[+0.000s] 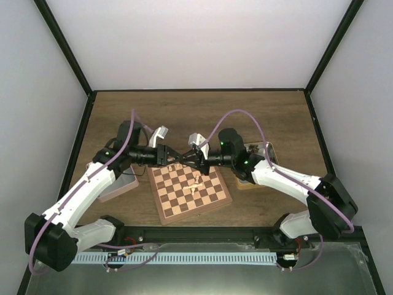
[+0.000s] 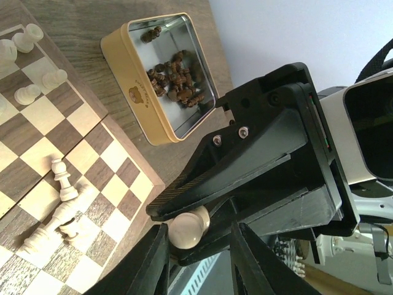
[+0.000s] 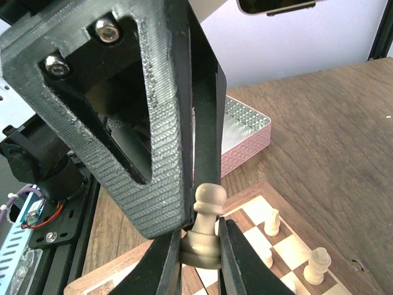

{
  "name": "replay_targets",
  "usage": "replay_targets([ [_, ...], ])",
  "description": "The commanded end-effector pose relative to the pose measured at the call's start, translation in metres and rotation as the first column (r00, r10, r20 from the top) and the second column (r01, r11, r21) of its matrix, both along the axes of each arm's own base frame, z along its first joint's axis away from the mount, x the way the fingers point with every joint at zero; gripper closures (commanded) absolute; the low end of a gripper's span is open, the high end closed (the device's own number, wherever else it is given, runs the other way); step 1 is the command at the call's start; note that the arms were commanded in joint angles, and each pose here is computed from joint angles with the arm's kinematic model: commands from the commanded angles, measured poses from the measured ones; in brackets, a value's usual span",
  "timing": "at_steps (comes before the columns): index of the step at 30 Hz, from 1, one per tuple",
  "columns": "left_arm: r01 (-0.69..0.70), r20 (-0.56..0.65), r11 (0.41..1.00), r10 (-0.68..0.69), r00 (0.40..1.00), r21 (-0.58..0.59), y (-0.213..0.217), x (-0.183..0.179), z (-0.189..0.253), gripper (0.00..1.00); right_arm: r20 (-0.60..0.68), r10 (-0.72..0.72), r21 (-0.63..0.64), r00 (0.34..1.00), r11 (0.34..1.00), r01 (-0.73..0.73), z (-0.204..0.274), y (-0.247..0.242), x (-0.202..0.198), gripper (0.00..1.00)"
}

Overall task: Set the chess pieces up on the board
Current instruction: Place the chess piece on the chessboard.

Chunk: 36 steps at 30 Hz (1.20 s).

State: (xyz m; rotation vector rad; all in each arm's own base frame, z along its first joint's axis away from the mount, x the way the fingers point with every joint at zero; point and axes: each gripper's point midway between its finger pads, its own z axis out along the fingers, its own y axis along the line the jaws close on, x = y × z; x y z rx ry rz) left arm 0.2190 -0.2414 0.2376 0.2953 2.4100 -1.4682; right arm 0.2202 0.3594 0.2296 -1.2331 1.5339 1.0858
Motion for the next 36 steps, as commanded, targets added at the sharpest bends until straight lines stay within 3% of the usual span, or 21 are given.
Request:
replay_targets([
  [1, 0.018, 0.000, 1.000, -0.018, 1.000, -0.003, 0.000, -0.002, -0.004, 0.71, 0.039, 0.034, 0.017, 0.999, 0.999, -0.035, 0.015, 0.005, 0.001, 0.96],
  [25, -0.007, -0.003, 1.000, 0.007, 1.000, 0.006, 0.007, 0.004, -0.012, 0.73, 0.033, 0.086, 0.011, 0.996, 0.996, -0.086, 0.011, 0.009, -0.007, 0.94],
  [36, 0.058, 0.005, 0.998, -0.058, 0.998, -0.033, 0.003, -0.008, -0.007, 0.92, 0.019, 0.073, -0.005, 0.997, 0.997, -0.073, 0.007, 0.012, -0.005, 0.91],
])
